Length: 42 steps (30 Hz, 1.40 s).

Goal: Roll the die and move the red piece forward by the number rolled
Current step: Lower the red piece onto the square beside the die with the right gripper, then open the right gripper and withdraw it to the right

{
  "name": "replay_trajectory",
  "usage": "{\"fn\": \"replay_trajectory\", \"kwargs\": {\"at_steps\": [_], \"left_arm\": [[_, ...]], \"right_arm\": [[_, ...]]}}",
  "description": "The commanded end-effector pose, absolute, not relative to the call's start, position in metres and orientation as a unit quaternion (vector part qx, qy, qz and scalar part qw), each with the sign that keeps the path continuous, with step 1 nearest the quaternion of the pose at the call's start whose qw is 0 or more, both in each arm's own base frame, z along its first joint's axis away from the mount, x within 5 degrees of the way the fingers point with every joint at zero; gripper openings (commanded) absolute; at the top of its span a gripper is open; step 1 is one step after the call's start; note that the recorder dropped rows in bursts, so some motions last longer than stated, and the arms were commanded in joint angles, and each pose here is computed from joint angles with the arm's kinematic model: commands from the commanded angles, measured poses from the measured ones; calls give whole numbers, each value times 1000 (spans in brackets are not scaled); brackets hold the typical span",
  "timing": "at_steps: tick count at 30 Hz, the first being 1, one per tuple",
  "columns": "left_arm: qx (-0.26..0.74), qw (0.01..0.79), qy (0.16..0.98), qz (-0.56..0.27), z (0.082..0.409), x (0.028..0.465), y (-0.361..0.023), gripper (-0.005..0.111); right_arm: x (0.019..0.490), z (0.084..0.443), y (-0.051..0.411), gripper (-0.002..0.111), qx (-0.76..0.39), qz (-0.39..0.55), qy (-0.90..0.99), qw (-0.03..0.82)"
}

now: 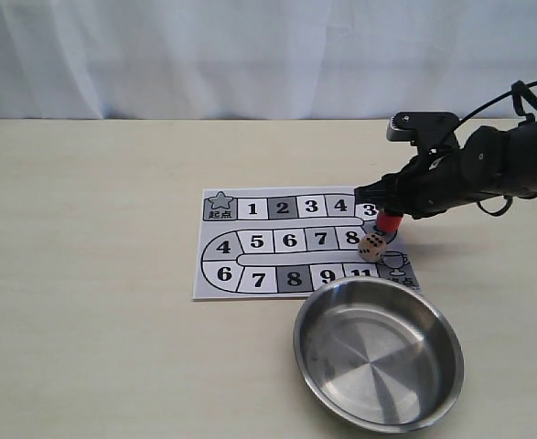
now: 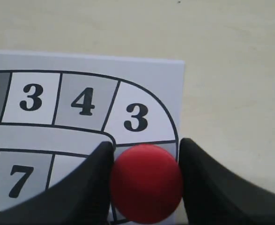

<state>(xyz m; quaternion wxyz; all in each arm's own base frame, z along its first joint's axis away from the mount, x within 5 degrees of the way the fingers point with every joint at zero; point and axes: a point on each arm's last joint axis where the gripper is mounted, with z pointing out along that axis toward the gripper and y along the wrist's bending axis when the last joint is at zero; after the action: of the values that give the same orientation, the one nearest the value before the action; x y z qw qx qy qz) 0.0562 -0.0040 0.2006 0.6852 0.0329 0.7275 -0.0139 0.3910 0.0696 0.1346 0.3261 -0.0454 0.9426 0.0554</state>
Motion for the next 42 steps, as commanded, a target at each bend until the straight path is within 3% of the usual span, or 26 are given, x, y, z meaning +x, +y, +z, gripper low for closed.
{"fn": "replay_trajectory", "kwargs": {"at_steps": [1, 13, 26, 36, 42], "left_arm": [[31, 687, 726, -17, 200, 56, -4, 0], [31, 687, 726, -17, 200, 56, -4, 0], [31, 687, 726, -17, 200, 56, -4, 0], [31, 687, 726, -17, 200, 56, -4, 0], [31, 687, 726, -17, 200, 56, -4, 0]], "right_arm": [[390, 134, 68, 4, -32, 59, 944, 324], [390, 111, 83, 5, -50, 58, 947, 311], [391, 119, 83, 49, -49, 59, 943, 323], [393, 126, 83, 63, -48, 59, 936, 343], [392, 148, 82, 62, -47, 63, 926, 369]]}}
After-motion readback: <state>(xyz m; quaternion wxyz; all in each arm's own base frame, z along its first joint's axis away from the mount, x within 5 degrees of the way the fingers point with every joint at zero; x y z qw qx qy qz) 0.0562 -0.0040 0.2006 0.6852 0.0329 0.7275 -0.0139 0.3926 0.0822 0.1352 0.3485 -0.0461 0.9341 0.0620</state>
